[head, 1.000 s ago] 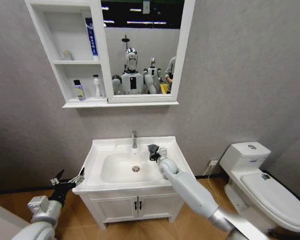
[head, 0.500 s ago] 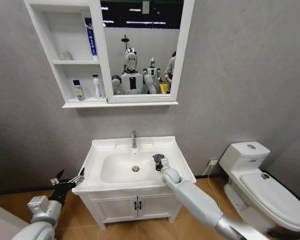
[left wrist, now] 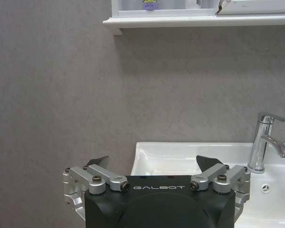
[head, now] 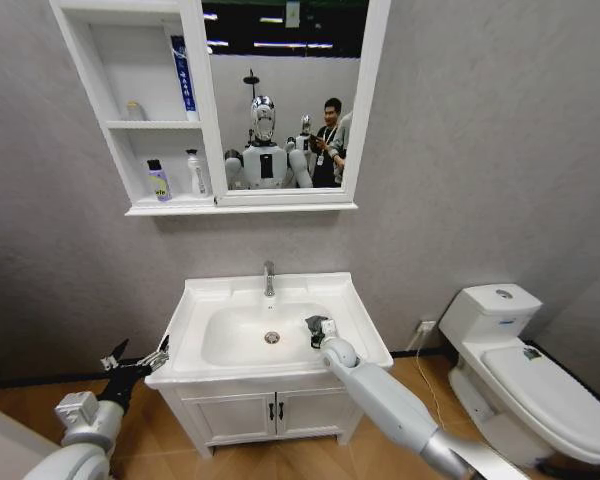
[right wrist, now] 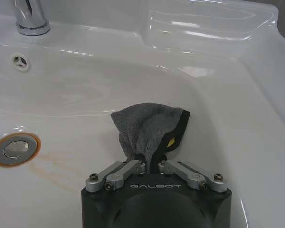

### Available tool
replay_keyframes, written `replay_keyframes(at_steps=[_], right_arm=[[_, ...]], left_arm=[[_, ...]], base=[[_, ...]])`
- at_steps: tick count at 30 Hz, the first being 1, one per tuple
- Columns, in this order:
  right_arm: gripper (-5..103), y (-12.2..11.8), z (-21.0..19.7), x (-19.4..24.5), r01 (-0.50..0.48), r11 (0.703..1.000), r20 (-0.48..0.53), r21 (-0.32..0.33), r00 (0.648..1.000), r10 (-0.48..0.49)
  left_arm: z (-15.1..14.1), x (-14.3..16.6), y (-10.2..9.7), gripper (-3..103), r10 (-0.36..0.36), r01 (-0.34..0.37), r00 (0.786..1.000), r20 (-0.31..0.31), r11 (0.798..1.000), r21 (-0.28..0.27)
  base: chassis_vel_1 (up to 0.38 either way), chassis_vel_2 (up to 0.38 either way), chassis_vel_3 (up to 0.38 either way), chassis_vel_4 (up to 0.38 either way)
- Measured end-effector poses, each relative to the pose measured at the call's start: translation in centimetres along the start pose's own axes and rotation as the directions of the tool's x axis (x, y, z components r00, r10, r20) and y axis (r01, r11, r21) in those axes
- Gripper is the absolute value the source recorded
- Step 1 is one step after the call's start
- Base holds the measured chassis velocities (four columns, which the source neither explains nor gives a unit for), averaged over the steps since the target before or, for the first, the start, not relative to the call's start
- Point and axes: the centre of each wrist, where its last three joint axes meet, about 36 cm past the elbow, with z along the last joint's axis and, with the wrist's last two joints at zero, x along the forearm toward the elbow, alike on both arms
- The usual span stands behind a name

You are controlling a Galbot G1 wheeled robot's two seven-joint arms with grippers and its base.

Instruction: Move facial cleanser and shampoo from washbasin to cabinet, then wipe washbasin with towel.

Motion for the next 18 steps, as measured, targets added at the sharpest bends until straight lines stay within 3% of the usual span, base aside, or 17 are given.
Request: replay_keyframes(at_steps=[16,18], right_arm=[[6,3.2,1.5,-3.9,0.067,0.997,-0.037,-0.027,0.997,-0.068],[6,3.8,1.3,-4.2,0.083,0.995,-0.054,-0.057,0.995,-0.086]], left_arm=[[0.0,0.0,0.0,100,0.000,0.000,1.000,0.000,1.000,0.000],[0.0,0.0,0.0,100,0.000,0.000,1.000,0.000,1.000,0.000]], base=[[0.000,0.000,0.000,0.000],[0.000,0.000,0.000,0.000]])
